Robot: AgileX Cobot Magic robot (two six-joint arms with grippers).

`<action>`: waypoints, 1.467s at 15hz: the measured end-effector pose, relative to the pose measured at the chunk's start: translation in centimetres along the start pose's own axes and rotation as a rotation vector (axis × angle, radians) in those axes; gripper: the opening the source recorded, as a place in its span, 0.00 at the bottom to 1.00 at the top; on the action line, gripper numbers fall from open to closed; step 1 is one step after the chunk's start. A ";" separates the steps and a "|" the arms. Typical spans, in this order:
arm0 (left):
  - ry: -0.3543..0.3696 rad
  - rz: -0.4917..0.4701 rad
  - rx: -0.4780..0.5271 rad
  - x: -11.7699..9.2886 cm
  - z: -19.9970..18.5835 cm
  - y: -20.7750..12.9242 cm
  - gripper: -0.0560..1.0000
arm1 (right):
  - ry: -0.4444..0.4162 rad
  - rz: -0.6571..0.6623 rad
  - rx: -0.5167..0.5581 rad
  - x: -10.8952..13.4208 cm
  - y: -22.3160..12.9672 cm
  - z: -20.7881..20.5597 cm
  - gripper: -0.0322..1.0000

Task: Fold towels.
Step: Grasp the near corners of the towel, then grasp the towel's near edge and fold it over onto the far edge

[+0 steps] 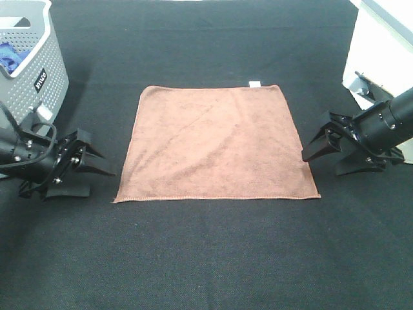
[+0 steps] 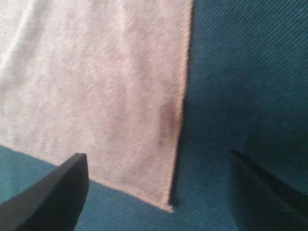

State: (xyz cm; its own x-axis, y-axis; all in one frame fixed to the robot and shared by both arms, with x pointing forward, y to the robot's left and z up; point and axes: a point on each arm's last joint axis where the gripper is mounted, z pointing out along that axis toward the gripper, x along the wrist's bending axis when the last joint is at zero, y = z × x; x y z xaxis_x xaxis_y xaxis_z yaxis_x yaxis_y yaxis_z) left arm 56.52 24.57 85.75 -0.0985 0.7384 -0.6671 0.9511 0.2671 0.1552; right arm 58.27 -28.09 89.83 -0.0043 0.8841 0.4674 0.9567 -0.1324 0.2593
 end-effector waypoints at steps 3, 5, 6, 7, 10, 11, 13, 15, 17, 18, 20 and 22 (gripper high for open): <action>-0.026 0.011 0.015 -0.4 1.0 0.6 0.70 | -0.001 -0.002 0.007 -0.3 0.3 0.5 0.74; -0.049 0.037 0.033 -1.4 2.4 0.9 0.70 | 0.025 0.001 0.043 -0.6 0.9 1.7 0.74; -0.060 0.052 0.044 -2.0 3.2 0.9 0.70 | 0.035 0.004 0.056 -0.7 1.2 2.2 0.74; -0.067 0.066 0.055 -2.6 3.9 0.8 0.70 | 0.045 0.007 0.070 -0.9 1.4 2.6 0.74; -0.089 0.093 0.076 -4.0 5.6 0.5 0.70 | 0.094 0.040 0.098 -0.9 1.8 3.6 0.73; -0.099 0.102 0.081 -4.6 6.2 0.5 0.70 | 0.121 0.070 0.109 -0.9 1.7 4.1 0.72; -0.114 0.112 0.089 -5.3 7.0 0.4 0.69 | 0.133 0.071 0.127 -0.4 1.5 4.9 0.69; -0.112 0.110 0.091 -5.2 7.1 0.4 0.66 | 0.138 0.058 0.134 0.3 1.3 5.2 0.67; -0.086 0.106 0.086 -4.7 7.4 0.4 0.42 | 0.139 0.052 0.144 0.8 1.1 5.8 0.57; -0.078 0.112 0.090 -4.6 7.5 0.3 0.27 | 0.137 0.055 0.144 0.7 1.1 5.8 0.52; -0.071 0.130 0.102 -4.5 7.5 0.2 0.07 | 0.099 0.079 0.160 0.2 0.9 6.2 0.15; -0.085 0.094 0.121 -4.1 7.0 0.4 0.07 | 0.087 0.110 0.171 0.2 0.8 6.2 0.03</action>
State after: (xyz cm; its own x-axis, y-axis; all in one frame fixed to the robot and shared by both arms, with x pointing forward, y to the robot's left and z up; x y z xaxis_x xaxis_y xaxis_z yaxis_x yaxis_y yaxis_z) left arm 59.37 17.31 83.41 0.0127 0.7005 -0.7135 0.9837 0.1193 0.1347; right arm 60.81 -25.26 84.87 0.0847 0.8253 0.5583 0.9882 -0.1412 0.0588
